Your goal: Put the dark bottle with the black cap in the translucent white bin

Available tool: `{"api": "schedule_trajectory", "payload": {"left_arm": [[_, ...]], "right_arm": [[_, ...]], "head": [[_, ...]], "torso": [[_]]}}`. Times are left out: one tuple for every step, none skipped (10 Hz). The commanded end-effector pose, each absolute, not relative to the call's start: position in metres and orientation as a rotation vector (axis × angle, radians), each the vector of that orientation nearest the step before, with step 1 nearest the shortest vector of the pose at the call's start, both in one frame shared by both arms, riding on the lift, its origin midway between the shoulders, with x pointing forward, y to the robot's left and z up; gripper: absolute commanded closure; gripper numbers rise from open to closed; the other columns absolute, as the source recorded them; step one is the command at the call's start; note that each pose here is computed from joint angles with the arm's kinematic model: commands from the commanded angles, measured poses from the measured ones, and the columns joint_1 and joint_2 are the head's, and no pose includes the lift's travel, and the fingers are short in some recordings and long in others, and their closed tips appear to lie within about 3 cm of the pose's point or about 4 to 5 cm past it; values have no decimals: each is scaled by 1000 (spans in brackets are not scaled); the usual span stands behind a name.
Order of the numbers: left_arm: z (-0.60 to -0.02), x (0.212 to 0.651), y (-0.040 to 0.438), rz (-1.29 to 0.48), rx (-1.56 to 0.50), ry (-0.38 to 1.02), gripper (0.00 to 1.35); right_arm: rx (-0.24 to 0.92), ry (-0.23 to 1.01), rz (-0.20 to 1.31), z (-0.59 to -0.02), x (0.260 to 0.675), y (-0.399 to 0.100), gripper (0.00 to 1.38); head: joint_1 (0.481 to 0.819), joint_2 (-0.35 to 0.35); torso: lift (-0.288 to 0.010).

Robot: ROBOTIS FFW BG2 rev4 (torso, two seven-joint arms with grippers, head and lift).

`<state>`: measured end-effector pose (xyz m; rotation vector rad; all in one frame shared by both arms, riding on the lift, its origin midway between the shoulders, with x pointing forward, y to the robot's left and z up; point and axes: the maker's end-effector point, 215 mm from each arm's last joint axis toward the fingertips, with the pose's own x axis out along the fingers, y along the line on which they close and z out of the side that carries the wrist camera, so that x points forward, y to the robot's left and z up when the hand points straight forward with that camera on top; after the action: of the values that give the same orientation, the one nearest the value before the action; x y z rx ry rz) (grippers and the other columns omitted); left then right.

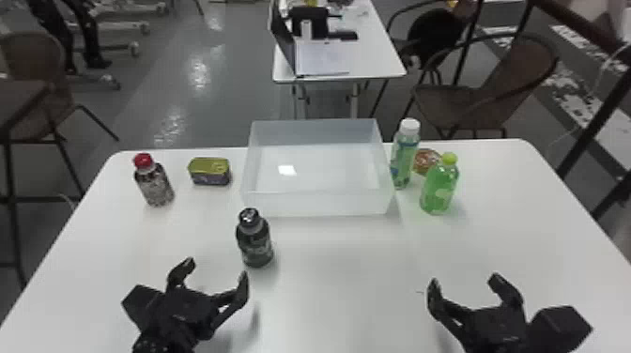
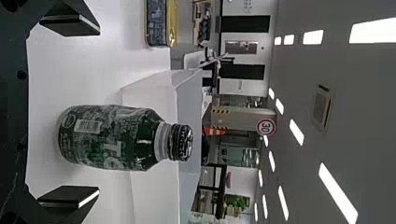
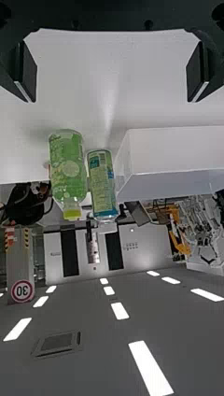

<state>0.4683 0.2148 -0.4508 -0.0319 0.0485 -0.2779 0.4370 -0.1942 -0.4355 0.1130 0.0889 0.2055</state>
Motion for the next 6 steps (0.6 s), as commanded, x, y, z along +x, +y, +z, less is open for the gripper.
{"api": "schedule_trajectory", "payload": {"left_arm": [[-462,481,207,-331,-14,77,102],[-469,486,199,-371,-8,94,102],[-473,490,192,-406,-2,102,102],[-473,496,184,-433,15,105,102],[-476,503,176,-453,24,110,102],[-472,511,169,-471,25,100,102]], "right_arm": [[111,87,207,-434,439,-194,93],[109,84,207,-433,441,-194,93],[109,85,207,-433,441,-194,93],[109,87,207,-434,441,-195,93],[112,88,208,-435,441,-194,93],[112,90,208,-436,440,-194,93]], "head": [[695,25],[695,20],[695,8],[695,-1],[695,-9],[695,-18]], "torso": [[-94],[-94],[-94],[-94],[-94],[-94]]}}
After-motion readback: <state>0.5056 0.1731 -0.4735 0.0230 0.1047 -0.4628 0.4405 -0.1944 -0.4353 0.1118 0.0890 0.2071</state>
